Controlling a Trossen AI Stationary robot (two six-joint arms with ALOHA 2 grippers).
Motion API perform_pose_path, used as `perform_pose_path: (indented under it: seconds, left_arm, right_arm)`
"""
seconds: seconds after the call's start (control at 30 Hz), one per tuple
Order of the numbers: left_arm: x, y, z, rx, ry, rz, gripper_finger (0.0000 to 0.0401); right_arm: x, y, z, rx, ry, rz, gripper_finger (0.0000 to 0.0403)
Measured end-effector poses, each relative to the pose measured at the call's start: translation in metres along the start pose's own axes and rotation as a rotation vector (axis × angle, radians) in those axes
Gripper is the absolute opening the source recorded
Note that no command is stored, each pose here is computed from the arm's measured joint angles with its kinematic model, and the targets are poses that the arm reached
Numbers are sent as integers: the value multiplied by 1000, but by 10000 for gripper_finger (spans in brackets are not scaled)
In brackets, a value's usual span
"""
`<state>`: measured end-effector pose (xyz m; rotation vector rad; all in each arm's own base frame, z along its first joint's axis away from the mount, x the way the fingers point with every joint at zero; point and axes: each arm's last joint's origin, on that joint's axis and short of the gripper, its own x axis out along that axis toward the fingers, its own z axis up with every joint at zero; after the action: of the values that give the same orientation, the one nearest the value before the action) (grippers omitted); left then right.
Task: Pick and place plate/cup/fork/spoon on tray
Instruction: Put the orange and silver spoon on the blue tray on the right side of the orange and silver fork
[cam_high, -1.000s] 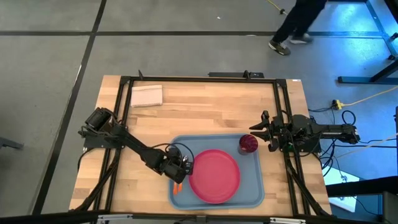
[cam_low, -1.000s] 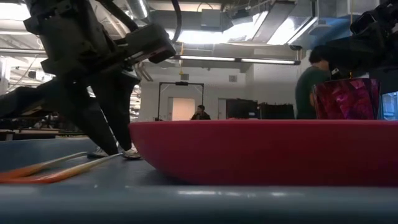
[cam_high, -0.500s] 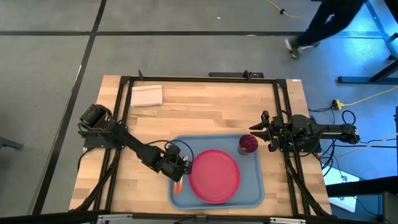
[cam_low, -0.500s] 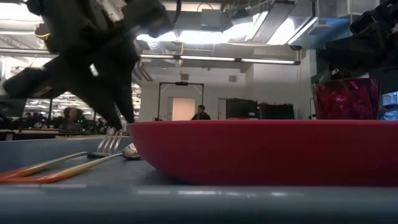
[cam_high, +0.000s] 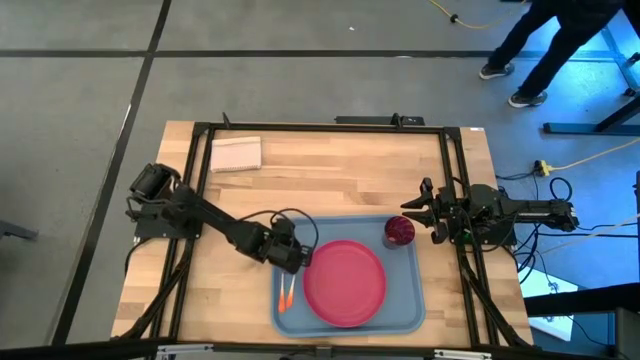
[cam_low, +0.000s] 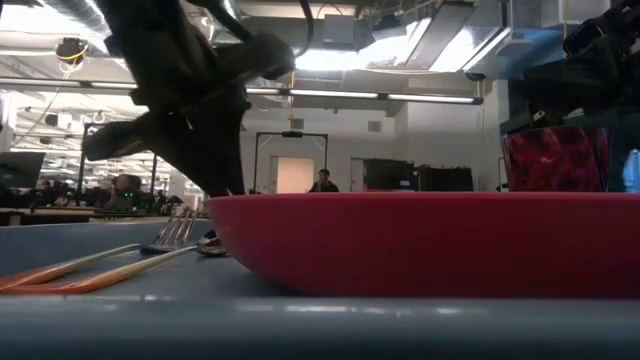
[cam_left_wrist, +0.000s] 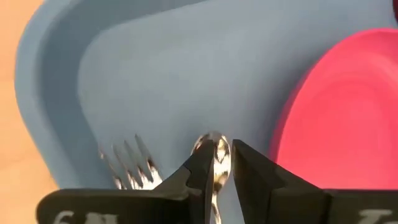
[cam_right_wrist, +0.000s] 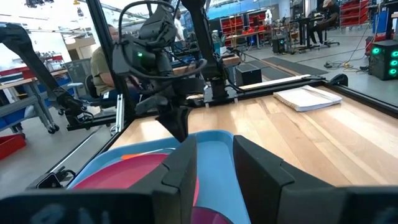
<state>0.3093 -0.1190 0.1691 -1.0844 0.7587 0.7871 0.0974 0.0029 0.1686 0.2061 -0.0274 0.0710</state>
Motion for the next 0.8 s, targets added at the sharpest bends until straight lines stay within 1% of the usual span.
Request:
perform_pose_path:
  seconds: [0.13, 0.33, 0.43, 0.57, 0.8]
  left_arm:
    - [2, 0, 5, 25, 14, 6, 39]
    - [2, -1, 7, 48, -32, -5, 3]
    - [2, -5, 7, 51, -49, -43, 5]
    - [2, -10, 7, 115, -62, -86, 3]
    - [2, -10, 8, 178, -96, -81, 2]
  right_arm:
    - [0, 0, 0, -1, 0, 0, 110]
    - [0, 0, 0, -7, 0, 0, 110]
    - [0, 0, 0, -7, 0, 0, 110]
    - [0, 0, 0, -4, 0, -1, 110]
    - [0, 0, 0, -2, 0, 0, 110]
